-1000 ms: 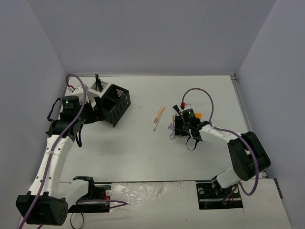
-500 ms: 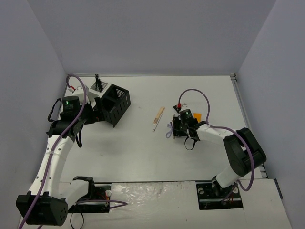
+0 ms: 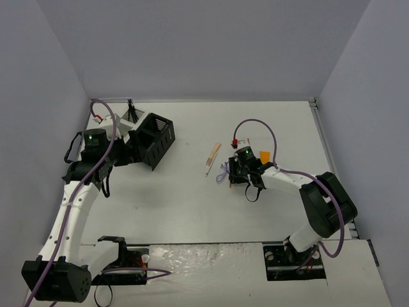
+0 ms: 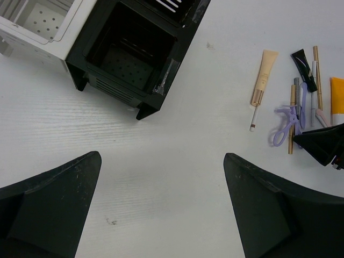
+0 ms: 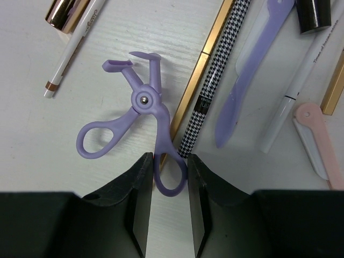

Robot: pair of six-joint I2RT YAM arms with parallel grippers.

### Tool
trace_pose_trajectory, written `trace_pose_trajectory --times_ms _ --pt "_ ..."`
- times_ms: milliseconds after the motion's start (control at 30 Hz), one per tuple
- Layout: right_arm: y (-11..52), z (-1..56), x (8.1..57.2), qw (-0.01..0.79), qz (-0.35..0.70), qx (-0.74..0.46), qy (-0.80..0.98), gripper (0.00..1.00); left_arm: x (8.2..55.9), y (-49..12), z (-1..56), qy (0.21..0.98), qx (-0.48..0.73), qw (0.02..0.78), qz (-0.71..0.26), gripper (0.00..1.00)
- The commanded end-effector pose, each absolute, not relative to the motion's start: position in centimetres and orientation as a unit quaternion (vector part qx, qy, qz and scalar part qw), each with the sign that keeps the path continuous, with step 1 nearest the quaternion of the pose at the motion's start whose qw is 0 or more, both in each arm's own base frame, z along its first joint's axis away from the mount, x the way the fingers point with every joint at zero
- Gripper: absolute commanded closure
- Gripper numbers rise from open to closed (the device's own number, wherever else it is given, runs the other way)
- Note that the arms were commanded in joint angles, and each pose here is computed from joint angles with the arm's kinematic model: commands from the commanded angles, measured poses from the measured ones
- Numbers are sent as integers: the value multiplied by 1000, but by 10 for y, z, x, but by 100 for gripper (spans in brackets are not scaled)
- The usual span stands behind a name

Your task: Organize the makeup

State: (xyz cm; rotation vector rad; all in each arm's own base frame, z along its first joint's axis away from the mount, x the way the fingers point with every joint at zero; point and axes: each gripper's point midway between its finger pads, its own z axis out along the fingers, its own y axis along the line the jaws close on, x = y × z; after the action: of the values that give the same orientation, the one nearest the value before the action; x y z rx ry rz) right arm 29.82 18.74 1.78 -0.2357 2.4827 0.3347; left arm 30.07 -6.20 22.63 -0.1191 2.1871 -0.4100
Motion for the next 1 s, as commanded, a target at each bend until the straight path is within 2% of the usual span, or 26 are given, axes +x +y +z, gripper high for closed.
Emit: trace_pose_trajectory --times_ms 0,100,267,400,700,967 --pt "208 57 315 354 157 -103 916 79 311 -74 248 860 -23 474 -189 3" --pt "214 60 314 355 164 -113 913 81 309 -86 248 861 -3 469 -196 3" --pt "225 74 314 367 190 -125 902 89 301 -113 239 871 23 449 -196 3" --pt "233 91 312 386 221 -123 887 93 295 -143 230 875 21 423 -232 3" --pt "249 141 310 429 307 -76 846 100 292 -225 238 850 62 447 -272 4" --pt "257 162 306 438 353 -48 825 100 300 -262 243 829 62 458 -314 15"
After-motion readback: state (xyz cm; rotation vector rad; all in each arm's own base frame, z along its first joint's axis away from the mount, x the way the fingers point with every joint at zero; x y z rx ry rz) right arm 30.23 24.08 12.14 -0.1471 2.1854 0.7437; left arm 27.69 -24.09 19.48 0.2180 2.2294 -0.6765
